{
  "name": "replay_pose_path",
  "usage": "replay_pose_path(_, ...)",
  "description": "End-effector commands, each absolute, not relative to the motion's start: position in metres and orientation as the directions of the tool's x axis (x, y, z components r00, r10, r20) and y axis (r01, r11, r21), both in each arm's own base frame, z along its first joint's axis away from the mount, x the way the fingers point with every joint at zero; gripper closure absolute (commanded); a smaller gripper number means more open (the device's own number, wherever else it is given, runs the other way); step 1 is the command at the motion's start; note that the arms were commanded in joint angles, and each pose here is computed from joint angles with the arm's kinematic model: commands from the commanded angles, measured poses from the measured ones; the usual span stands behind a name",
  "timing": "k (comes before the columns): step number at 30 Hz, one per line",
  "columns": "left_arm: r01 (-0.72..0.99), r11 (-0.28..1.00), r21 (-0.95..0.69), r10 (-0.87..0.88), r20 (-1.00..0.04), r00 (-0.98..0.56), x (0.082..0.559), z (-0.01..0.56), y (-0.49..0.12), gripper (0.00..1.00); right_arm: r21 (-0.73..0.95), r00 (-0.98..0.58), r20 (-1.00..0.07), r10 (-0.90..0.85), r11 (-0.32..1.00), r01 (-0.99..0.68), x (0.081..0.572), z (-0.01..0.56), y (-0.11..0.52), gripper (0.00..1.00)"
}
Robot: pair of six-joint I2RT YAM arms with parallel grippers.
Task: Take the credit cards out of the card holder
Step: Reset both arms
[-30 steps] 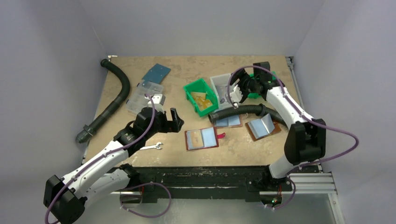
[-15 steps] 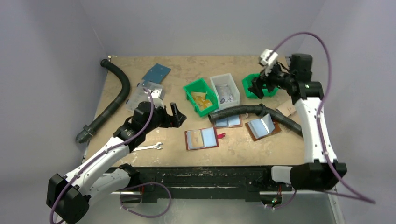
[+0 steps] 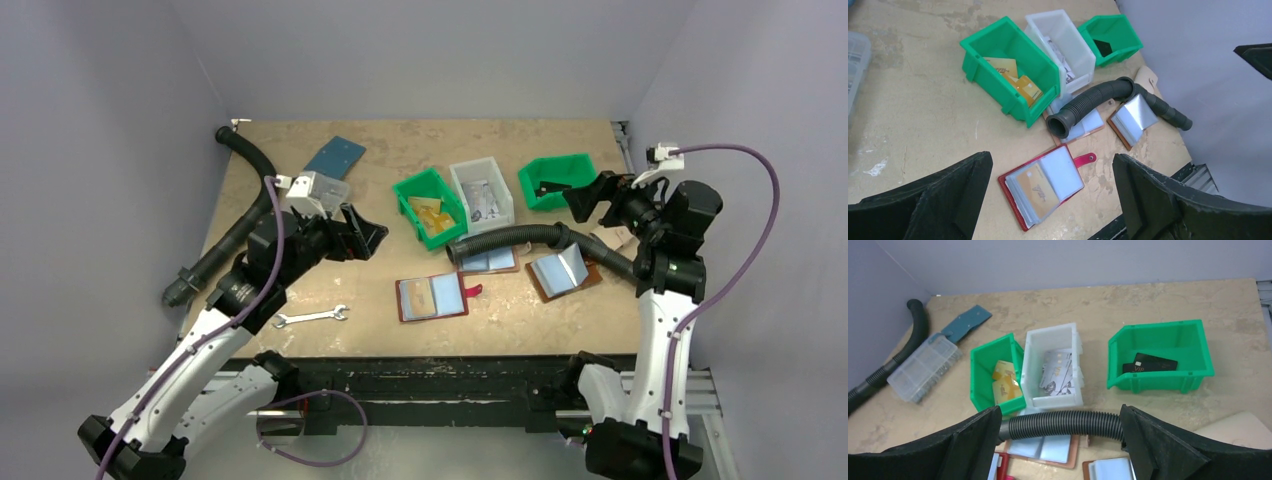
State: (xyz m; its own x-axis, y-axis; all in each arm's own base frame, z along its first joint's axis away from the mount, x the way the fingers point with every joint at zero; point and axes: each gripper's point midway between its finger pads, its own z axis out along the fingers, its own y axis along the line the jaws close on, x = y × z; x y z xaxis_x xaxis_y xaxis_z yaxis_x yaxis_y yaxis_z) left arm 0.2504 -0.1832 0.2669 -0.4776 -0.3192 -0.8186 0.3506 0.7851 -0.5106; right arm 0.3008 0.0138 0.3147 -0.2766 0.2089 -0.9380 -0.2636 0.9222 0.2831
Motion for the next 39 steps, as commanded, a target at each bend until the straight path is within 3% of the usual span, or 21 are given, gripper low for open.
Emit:
replay_pose_path(1,0.346,0.787,-0.512,-0.344,-0.828,-0.443,0.241,0.298,-0.171,0.0,0.334,-0.236,-0.929,0.284,0.919,-0.209,0.297,0.33,0.011,0.01)
replay_pose_path(7,0.374,0.762,-0.529,-0.366,-0.828,-0.425,0.227,0.312,-0.168,0.0,0.174,-0.189,-0.976,0.106,0.902,-0.394,0.268,0.344,0.037,0.01)
replay_pose_path(23,0.415,0.743,-0.524,-0.349,-0.834,-0.427,0.216,0.306,-0.169,0.0,0.244,-0.152,-0.966,0.207,0.924,-0.294,0.252,0.372,0.033,0.01)
replay_pose_path(39,0.56,0.661,-0.498,-0.287,-0.859,-0.425,0.219,0.281,-0.199,0.0,0.181,-0.212,-0.97,0.115,0.929,-0.324,0.255,0.365,0.027,0.01)
